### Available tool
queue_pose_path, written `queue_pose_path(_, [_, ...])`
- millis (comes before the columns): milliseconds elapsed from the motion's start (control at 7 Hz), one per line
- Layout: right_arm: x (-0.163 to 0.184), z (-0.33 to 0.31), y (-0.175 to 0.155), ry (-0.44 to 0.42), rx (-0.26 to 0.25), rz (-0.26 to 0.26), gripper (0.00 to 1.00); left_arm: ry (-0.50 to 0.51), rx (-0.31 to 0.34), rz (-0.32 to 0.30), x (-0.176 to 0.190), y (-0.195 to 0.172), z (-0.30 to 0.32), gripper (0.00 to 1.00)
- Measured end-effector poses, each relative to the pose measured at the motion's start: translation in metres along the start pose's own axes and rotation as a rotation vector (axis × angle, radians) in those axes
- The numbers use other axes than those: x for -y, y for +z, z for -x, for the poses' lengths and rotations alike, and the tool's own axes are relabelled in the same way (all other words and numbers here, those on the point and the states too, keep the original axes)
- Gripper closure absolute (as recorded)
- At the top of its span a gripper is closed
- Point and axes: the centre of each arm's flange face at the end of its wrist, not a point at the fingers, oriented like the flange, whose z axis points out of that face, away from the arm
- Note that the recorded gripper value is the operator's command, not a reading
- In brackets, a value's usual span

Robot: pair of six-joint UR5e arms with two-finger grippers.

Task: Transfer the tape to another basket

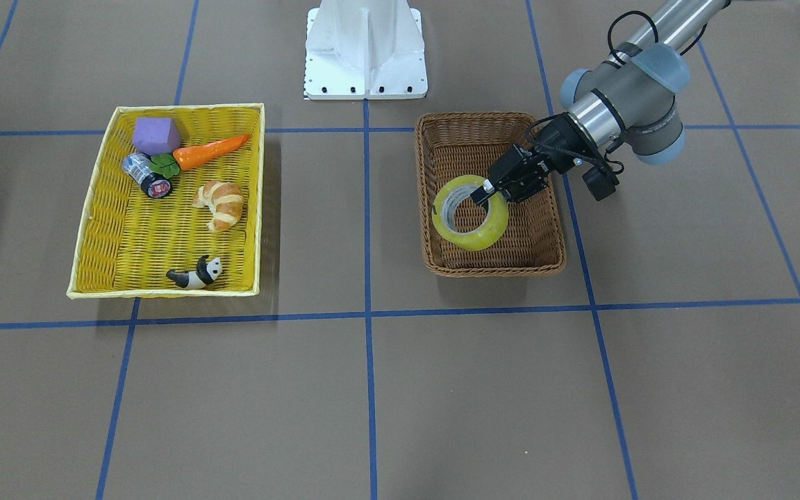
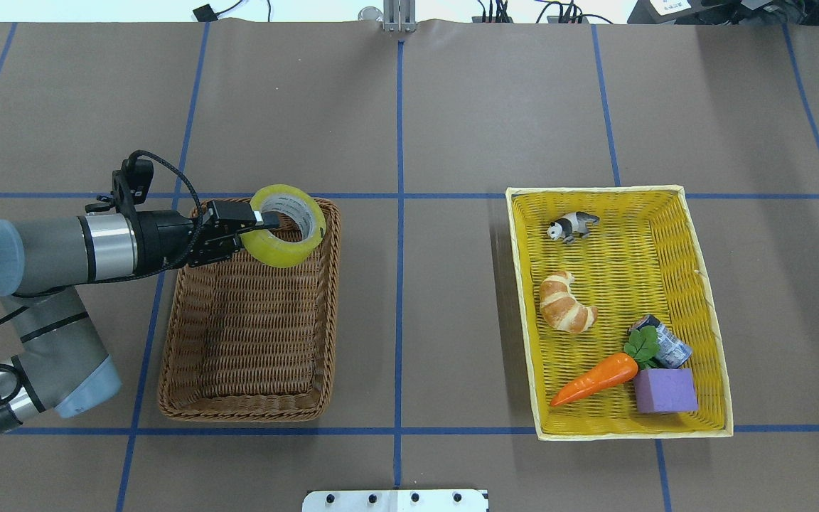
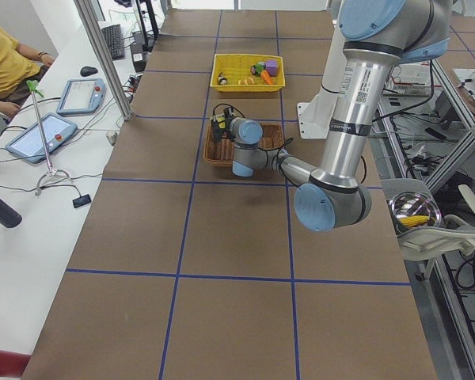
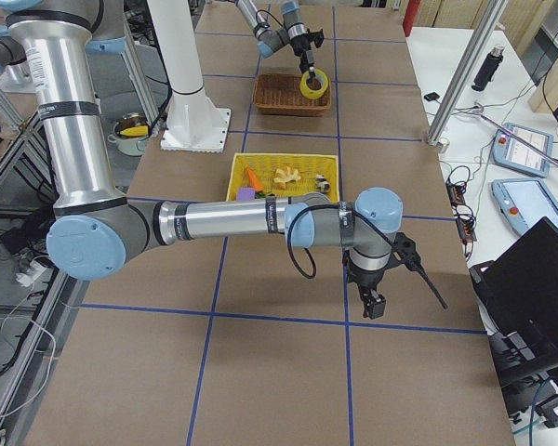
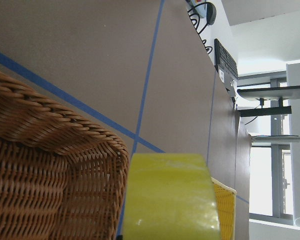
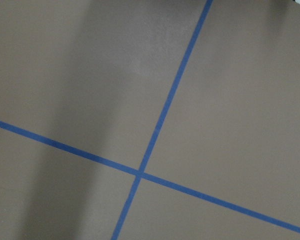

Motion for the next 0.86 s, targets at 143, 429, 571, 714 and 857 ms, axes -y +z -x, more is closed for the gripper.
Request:
queue_pose_path(143, [-0.004,-0.002,0.001,0.005,-0.001,0.003,0.00,0.022,0.018,0.006,-0.003,0.004,0.009,0.87])
queue_pose_path(429, [-0.006,-0.003,0.002,0.010,-0.001,0.005,0.00,0.096,0.044,0.034,-0.018,0.011,0.025,0.12])
queue_pose_path(571, [-0.007,-0.004,0.002,0.013,-0.001,0.006,0.00,0.150,0.063,0.040,-0.020,0.009,0.036,0.01])
queue_pose_path(714, [-0.008,-0.004,0.003,0.016,-0.001,0.007,0.00,0.199,0.080,0.039,-0.020,0.003,0.047,0.01])
queue_pose_path(857, [-0.009,-0.004,0.004,0.018,0.000,0.008,0.00,0.229,0.082,0.033,-0.018,-0.003,0.049,0.01])
